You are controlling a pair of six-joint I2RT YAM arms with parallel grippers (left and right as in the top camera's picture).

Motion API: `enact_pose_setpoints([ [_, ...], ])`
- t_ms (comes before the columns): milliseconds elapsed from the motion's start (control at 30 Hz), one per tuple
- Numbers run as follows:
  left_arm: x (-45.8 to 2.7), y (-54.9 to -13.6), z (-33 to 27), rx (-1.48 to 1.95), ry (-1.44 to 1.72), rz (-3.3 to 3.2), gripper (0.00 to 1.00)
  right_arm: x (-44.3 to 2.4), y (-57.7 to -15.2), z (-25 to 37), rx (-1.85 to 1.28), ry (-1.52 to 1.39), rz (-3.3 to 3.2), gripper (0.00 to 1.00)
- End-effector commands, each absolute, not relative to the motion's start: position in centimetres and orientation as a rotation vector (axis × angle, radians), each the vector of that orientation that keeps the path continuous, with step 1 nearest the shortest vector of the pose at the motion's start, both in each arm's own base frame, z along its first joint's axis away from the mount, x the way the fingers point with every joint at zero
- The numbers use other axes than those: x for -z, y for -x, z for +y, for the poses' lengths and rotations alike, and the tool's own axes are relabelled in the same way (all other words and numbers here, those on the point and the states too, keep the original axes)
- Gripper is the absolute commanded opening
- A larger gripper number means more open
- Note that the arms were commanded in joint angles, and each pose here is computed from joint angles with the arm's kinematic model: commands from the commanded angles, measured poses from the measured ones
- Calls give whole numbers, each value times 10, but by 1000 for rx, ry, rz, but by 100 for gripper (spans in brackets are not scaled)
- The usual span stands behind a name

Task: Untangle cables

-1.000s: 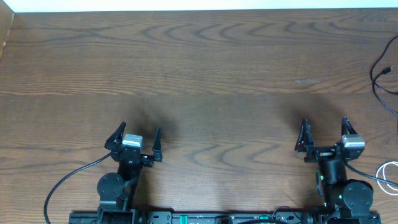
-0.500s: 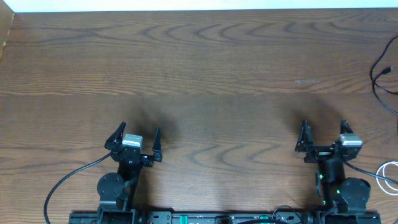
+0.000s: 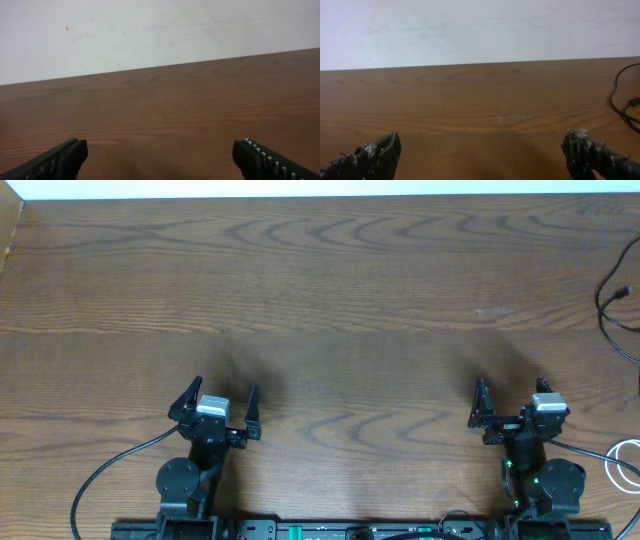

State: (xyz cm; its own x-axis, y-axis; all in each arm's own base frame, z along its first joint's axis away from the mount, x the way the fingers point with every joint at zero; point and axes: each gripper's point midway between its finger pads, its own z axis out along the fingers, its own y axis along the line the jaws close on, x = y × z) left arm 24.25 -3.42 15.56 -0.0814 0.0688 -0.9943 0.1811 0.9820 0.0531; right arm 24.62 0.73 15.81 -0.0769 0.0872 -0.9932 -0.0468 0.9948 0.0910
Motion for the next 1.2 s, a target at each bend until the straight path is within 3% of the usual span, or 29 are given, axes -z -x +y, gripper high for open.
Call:
enact_pose_setpoints([
  [0,-140,-241,-35,98,-206,1698,98,-157,-246,7,-91,-13,1643,99],
  [1167,-140,-241,-35,98,-206,1698,98,-158,-246,4,-120,-74,1641,99],
])
